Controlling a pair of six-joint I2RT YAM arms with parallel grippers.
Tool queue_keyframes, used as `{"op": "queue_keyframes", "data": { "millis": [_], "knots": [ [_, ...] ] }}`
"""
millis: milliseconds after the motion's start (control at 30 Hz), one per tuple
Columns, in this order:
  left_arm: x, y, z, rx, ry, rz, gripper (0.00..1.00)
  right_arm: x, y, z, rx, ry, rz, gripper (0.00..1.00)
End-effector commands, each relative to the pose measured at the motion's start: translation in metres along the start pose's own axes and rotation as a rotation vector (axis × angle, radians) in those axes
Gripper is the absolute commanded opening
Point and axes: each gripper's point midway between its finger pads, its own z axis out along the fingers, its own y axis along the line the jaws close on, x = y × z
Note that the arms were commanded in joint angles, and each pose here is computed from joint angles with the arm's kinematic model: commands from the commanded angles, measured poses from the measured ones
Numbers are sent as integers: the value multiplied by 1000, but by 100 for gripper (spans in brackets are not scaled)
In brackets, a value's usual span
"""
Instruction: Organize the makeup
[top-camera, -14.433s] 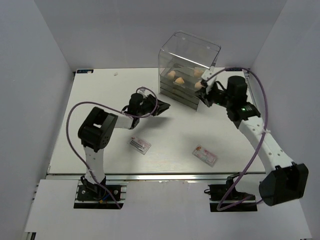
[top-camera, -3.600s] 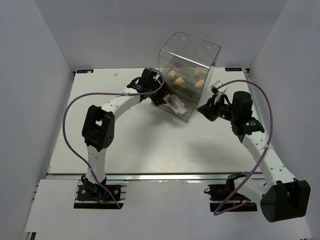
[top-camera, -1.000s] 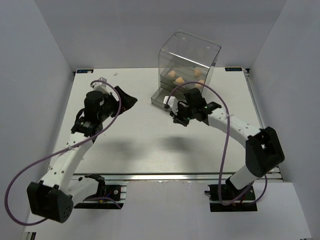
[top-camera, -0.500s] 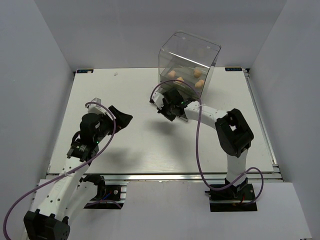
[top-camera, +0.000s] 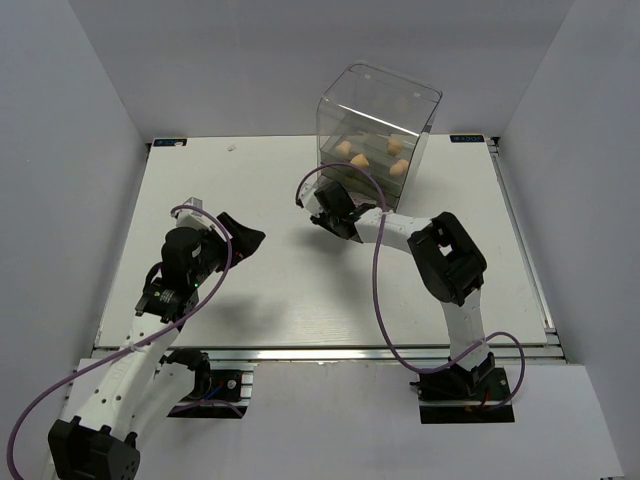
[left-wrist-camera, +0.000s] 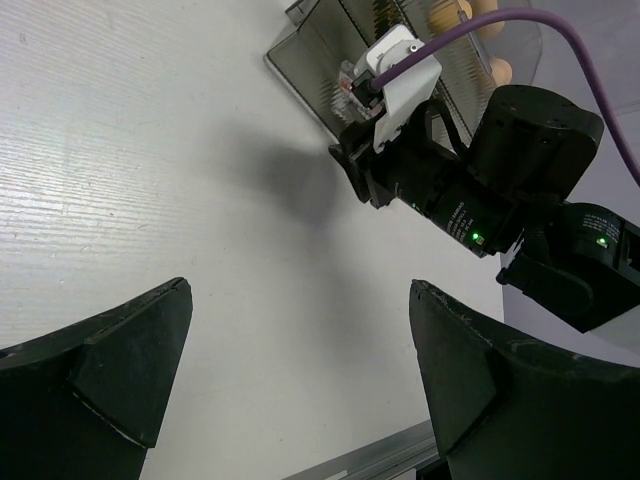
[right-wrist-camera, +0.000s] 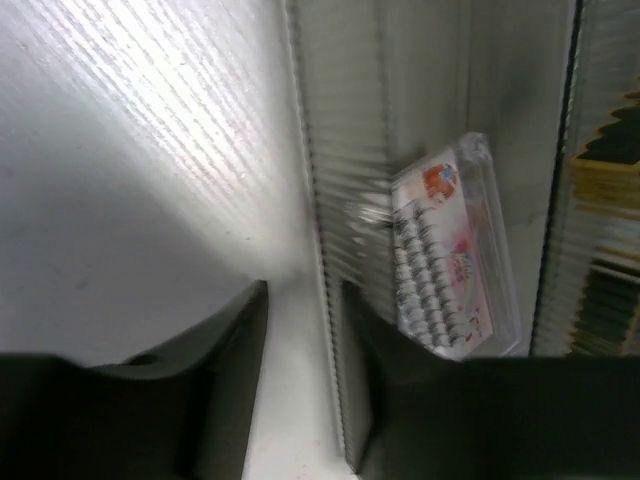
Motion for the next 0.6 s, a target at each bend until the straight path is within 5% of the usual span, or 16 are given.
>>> {"op": "queue_keyframes", "data": {
  "millis": [0, 333, 567],
  "knots": [
    [-3, 1, 1, -4, -18, -1, 98, -7, -29, 3, 128, -26, -30, 44],
    [-2, 2, 2, -8, -15, -4, 98, -2, -49, 12, 165, -22, -39, 85],
    [-2, 4, 2, -14, -15, -8, 98, 4, -62, 16, 191, -4, -40, 89]
  ]
}}
